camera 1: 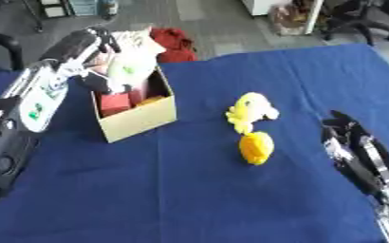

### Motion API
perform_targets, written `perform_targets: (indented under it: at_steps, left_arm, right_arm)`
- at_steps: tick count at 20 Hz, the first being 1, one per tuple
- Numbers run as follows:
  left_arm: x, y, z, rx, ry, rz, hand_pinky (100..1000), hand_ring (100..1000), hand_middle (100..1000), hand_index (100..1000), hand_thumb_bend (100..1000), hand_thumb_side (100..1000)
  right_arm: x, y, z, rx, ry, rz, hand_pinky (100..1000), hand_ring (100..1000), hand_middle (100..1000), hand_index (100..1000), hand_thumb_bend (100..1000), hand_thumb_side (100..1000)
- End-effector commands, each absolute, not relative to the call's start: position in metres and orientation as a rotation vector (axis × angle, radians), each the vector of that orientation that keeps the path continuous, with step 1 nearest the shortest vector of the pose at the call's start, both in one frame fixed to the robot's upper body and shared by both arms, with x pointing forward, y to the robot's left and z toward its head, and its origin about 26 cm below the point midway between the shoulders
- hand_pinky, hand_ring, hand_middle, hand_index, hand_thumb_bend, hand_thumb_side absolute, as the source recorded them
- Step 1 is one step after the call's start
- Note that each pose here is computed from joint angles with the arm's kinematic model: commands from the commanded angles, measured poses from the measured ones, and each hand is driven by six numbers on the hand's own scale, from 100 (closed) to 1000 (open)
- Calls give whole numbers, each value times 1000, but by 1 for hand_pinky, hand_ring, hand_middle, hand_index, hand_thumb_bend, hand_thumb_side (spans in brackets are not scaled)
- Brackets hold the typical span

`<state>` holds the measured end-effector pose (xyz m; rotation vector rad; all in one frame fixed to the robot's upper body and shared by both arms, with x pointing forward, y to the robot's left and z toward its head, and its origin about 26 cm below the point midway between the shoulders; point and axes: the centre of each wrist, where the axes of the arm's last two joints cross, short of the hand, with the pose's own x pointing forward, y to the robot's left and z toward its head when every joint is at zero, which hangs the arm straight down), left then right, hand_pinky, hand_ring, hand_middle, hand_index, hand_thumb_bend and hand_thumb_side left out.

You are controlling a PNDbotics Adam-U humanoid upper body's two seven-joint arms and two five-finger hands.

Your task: Pick up objects on the table and place them in the box.

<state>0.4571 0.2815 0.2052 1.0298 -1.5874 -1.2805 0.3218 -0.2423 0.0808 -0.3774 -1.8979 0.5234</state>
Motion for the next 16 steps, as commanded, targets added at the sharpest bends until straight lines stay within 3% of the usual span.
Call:
perform_targets:
  at_steps: [1,4,6,16]
  left_arm:
    - [455,290,219,1056,-1610,-1293,850,797,851,899,793,458]
    - [446,296,225,1050,-1654,-1279,861,804,857,906,808,484]
    - [436,302,231,1054,-1710,-1244,848,769,813,876,771,478]
    - [362,335,236,886,-2049,-744,809,671,710,765,684,402]
  right_arm:
    - [323,-245,86,-383,-1909,538,841,835,813,957,100,752]
    - [324,-246,86,-387,-1906,542,841,835,813,957,100,751]
    - [325,-246,87,-392,-1909,548,841,835,814,958,100,746]
    - [349,-251,124,-473,-1949,752,844,843,826,969,100,692]
